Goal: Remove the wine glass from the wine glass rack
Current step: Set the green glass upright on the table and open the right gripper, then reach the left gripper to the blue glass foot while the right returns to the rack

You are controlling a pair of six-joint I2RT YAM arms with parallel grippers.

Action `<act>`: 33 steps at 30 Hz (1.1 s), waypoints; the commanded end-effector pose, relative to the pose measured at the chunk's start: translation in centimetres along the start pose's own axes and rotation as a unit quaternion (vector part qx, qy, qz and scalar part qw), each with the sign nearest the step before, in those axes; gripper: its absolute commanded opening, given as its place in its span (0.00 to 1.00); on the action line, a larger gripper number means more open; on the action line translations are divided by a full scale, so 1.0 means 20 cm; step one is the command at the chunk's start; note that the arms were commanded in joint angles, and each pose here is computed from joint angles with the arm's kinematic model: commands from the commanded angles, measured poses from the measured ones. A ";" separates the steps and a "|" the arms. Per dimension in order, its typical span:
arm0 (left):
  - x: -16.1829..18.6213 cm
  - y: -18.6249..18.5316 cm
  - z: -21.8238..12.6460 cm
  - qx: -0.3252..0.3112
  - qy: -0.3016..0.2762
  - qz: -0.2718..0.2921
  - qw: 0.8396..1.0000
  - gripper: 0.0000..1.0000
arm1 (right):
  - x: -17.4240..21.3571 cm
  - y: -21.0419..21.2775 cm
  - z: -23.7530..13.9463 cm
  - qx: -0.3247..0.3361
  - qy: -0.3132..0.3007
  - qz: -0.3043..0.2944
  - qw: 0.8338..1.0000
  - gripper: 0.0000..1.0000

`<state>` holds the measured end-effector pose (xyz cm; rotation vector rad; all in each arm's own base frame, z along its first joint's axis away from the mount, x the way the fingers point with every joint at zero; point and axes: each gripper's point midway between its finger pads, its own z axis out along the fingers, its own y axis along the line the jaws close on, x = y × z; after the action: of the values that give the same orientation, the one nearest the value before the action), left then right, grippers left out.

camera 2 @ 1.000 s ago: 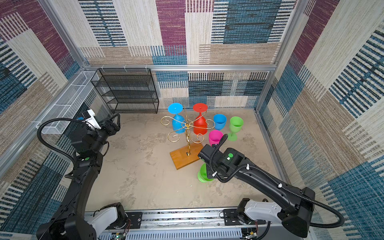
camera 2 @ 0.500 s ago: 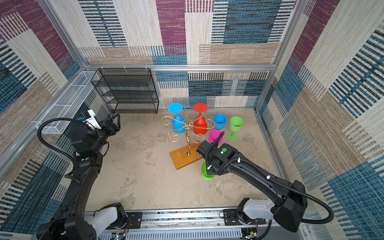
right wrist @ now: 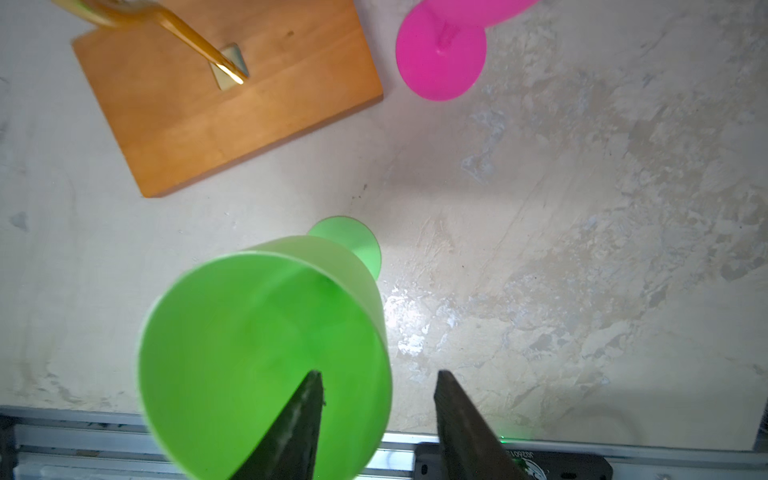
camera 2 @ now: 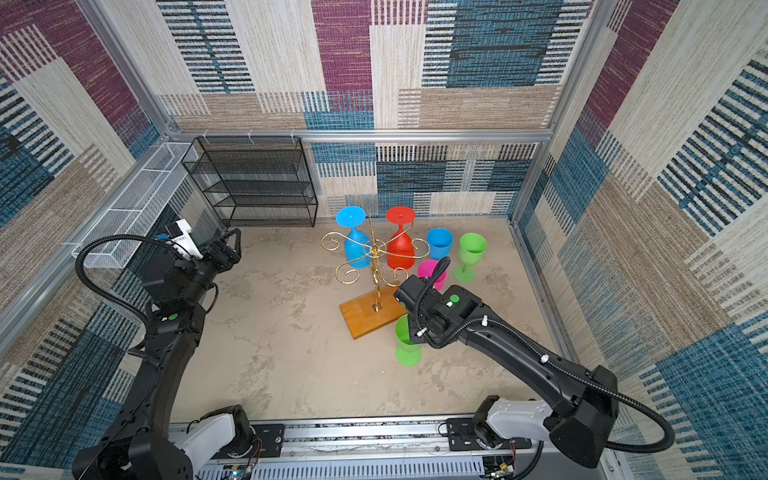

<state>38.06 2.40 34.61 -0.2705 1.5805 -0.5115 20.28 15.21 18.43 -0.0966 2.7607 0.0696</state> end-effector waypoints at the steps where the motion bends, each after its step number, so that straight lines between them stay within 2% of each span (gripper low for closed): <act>1: -0.02 0.00 0.00 -0.004 -0.003 0.011 1.000 0.82 | -0.09 0.04 -0.09 -0.035 -0.049 0.006 0.998 0.55; 4: -0.01 -0.02 0.01 0.008 0.004 0.005 1.000 0.82 | -0.15 0.06 -0.21 -0.078 -0.093 0.015 0.993 0.62; 7: -0.01 -0.07 0.04 0.035 0.030 -0.022 0.999 0.80 | -0.20 0.12 -0.35 -0.145 -0.147 0.014 0.978 0.67; 9: 0.00 -0.12 0.07 0.064 0.060 -0.062 0.994 0.78 | -0.24 0.15 -0.46 -0.198 -0.197 0.010 0.960 0.70; 12: 0.03 -0.24 0.13 0.132 0.109 -0.131 0.977 0.75 | -0.28 0.17 -0.63 -0.261 -0.276 0.004 0.925 0.73; 15: 0.07 -0.37 0.19 0.175 0.142 -0.152 0.962 0.73 | -0.32 0.17 -0.77 -0.299 -0.346 0.000 0.889 0.75; 18: 0.10 -0.49 0.23 0.202 0.157 -0.140 0.957 0.72 | -0.40 0.17 -0.87 -0.303 -0.396 -0.009 0.867 0.79; 21: 0.14 -0.58 0.30 0.212 0.179 -0.135 0.951 0.72 | -0.49 0.18 -0.92 -0.279 -0.429 -0.020 0.859 0.84; 26: 0.23 -0.77 0.40 0.236 0.228 -0.116 0.938 0.72 | -0.63 0.25 -1.00 -0.270 -0.479 -0.041 0.834 0.94; 30: 0.32 -0.86 0.50 0.235 0.261 -0.102 0.931 0.71 | -0.73 0.31 -1.01 -0.253 -0.487 -0.055 0.834 0.98; 33: 0.36 -0.91 0.57 0.230 0.274 -0.096 0.929 0.70 | -0.77 0.34 -1.06 -0.260 -0.503 -0.062 0.822 0.99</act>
<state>45.69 -17.85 37.81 0.0732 1.8675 -1.2129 25.83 21.44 41.20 -0.2835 1.7145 0.6425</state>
